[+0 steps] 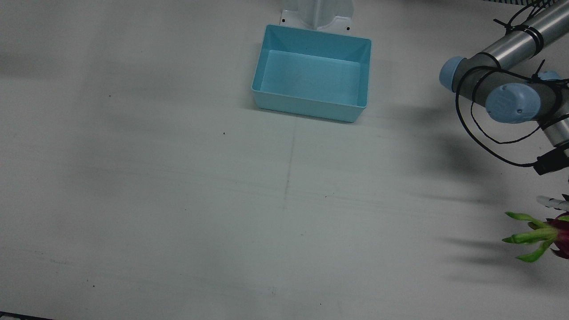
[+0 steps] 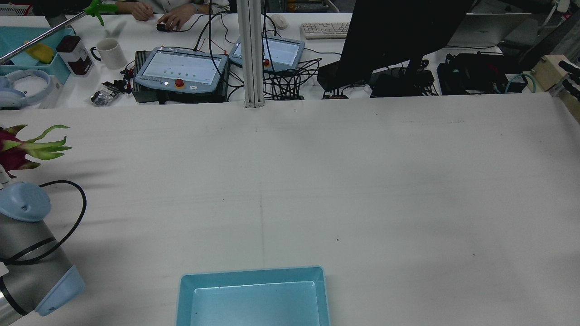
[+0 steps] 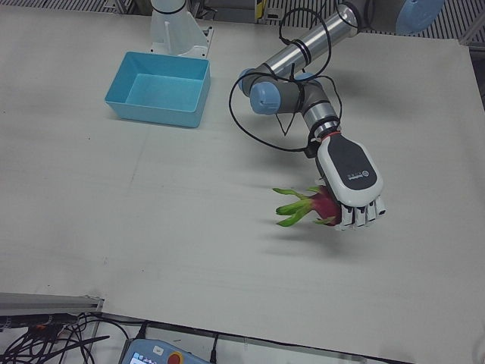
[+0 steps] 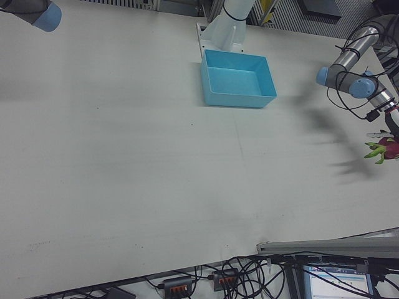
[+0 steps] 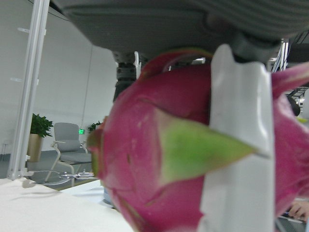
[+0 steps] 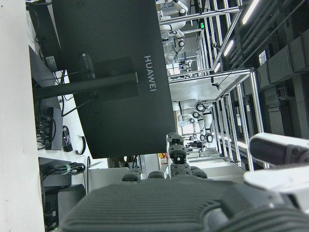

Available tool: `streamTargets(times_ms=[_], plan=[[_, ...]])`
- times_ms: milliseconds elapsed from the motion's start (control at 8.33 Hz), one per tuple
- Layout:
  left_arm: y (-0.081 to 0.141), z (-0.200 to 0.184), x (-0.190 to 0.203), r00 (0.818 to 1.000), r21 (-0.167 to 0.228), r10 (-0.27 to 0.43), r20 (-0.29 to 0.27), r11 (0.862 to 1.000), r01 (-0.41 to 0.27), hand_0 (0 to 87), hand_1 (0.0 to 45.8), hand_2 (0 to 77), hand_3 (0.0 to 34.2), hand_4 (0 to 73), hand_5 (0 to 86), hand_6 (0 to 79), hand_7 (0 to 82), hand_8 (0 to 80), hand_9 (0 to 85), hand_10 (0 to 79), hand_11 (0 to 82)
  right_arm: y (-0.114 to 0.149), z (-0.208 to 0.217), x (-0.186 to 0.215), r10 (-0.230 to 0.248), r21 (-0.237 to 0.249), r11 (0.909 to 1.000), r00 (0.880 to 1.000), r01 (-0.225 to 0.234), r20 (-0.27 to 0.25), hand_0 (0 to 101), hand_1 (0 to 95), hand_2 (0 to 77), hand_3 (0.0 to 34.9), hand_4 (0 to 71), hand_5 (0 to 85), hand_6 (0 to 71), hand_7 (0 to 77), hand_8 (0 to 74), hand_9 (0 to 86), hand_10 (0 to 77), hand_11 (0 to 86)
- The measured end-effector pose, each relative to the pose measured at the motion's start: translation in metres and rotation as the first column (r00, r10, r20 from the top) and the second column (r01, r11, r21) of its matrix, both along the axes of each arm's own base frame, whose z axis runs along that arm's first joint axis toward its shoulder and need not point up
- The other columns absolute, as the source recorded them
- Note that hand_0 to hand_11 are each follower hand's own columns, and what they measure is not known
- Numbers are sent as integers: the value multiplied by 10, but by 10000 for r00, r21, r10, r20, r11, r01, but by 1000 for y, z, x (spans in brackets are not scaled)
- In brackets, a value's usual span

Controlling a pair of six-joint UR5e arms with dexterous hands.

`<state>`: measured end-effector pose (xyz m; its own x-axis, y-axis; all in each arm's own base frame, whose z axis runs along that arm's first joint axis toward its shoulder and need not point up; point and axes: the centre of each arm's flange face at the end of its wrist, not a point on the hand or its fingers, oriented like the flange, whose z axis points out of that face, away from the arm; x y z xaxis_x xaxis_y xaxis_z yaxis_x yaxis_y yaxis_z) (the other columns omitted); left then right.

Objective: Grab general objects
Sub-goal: 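Lift the dragon fruit off the table with the left hand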

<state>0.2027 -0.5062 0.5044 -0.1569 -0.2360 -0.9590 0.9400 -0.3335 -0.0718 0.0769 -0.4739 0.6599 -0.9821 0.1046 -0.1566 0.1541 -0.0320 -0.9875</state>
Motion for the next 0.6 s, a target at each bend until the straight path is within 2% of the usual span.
streamTargets(times_ms=[120,240,360,480,600], plan=[[3,-25,-3,9980,410,210,-597,9990,-186,742,0,38,0,502,305,584,360,491,409,207,704,0,0,0,0,2,10000,10000,0,-4,2,22,687,0,0,5,0,0,0,5,0,5],[2,-42,-1,9864,924,783,-1448,9936,-653,773,0,38,0,513,305,584,360,485,409,202,704,0,0,0,0,4,10000,10000,0,-5,2,22,687,0,0,5,0,0,0,5,0,5],[-10,-52,2,9572,1617,1616,-2402,9789,-1247,773,0,38,0,513,305,584,360,485,409,202,704,0,0,0,-1,5,10000,10000,1,-2,2,22,687,0,0,5,0,0,0,5,0,5],[-30,-61,-1,9087,2535,2713,-3173,9476,-1944,801,0,38,0,545,295,600,360,491,409,196,704,0,0,0,-1,1,10000,10000,1,-1,3,22,687,0,0,5,0,0,0,5,0,5],[-55,-75,-14,8535,3586,3922,-3432,8946,-2668,807,0,38,0,556,289,600,360,491,404,196,704,0,0,0,0,-3,10000,10000,0,-1,2,22,687,0,0,5,0,0,0,5,0,5]])
